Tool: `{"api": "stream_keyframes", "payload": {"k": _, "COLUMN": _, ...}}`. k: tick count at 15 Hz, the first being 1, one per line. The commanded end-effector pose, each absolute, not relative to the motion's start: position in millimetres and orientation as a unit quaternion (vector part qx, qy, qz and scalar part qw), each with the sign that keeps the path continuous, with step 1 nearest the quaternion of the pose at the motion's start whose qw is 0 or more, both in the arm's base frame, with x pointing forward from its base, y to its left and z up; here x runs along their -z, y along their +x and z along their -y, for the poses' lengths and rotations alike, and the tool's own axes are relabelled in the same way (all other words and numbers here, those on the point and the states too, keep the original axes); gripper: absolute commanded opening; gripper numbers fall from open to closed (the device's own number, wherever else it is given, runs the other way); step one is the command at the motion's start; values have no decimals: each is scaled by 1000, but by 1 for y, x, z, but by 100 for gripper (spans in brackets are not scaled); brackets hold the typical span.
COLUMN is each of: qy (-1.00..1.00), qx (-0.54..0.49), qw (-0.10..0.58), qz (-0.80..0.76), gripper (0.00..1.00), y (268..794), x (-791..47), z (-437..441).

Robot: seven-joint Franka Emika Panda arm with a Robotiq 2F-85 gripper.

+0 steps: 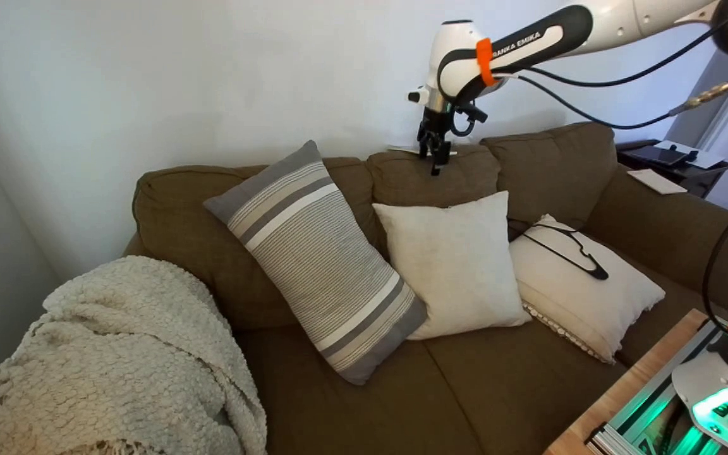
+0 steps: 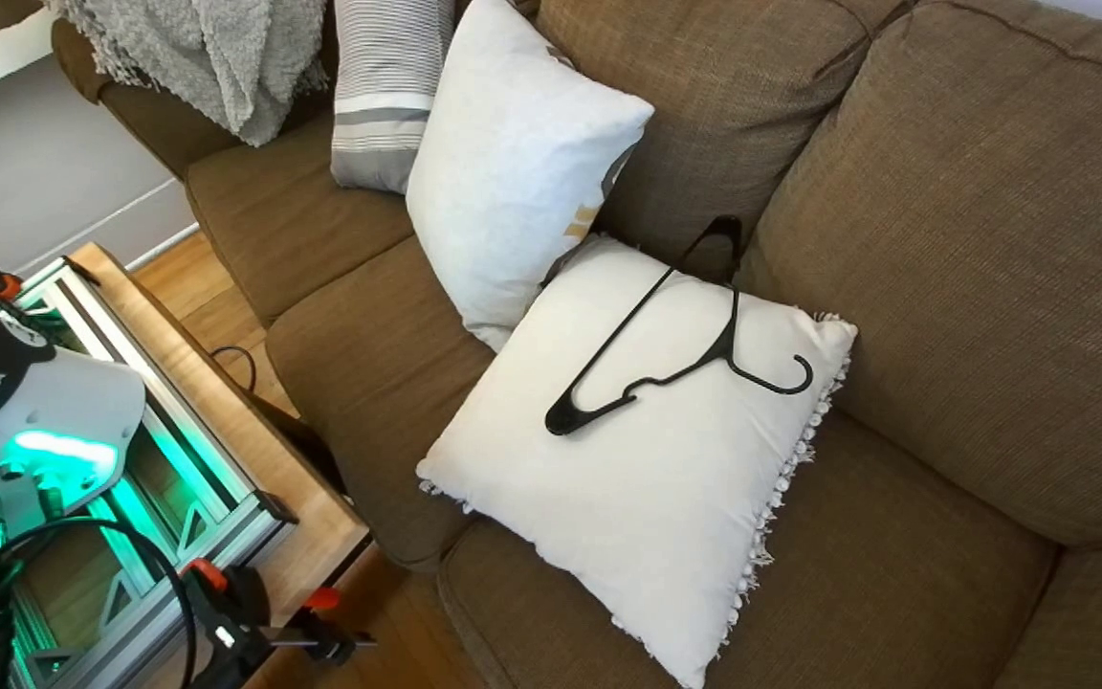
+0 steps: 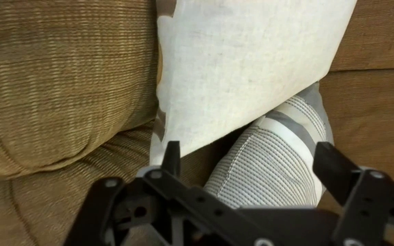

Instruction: Move the white pillow to the left

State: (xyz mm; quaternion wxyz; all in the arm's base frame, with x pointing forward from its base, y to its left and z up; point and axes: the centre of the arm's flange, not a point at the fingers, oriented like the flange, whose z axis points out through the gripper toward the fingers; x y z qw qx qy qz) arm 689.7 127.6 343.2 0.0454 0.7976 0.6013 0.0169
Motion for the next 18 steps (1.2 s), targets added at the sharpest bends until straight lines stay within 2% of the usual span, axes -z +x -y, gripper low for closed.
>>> {"api": "stream_keyframes", "payload": {"k": 1, "qy": 822, "qx": 41, "qw": -4, "qz": -568, "gripper": 100, "y": 752, "x": -272, "z": -105}}
{"api": "stream_keyframes", "payload": {"k": 2, "qy": 807, "qx": 20, "qw": 23, "qz": -589, "gripper": 100, "y": 705, "x": -297, "z": -115}}
{"api": "stream_keyframes", "payload": {"k": 4, "qy": 815, "qx": 36, "qw": 11, "qz": -579, "gripper": 100, "y": 719, "x": -265, "z": -102}}
{"api": "stream_keyframes", "payload": {"k": 7, "qy": 817, "qx": 38, "qw": 8, "qz": -575, "gripper": 100, "y": 727, "x": -261, "z": -99}}
{"api": "stream_keyframes", "payload": {"k": 8, "qy": 815, "qx": 43, "qw": 28, "qz": -577, "gripper": 100, "y": 739, "x": -257, "z": -104}}
{"api": "stream_keyframes", "payload": {"k": 11, "qy": 791, "qx": 47, "qw": 22, "qz": -610, "gripper": 100, "y": 779, "x": -222, "z": -103}}
{"api": "stream_keyframes", "payload": {"k": 16, "qy": 763, "qx": 32, "qw": 35, "qz": -644, "gripper": 100, "y": 820, "x": -169, "z": -112}}
{"api": "stream_keyframes", "payload": {"k": 18, "qy": 753, "qx": 29, "qw": 17, "qz": -657, "gripper": 100, "y": 830, "x": -160, "z": -122}}
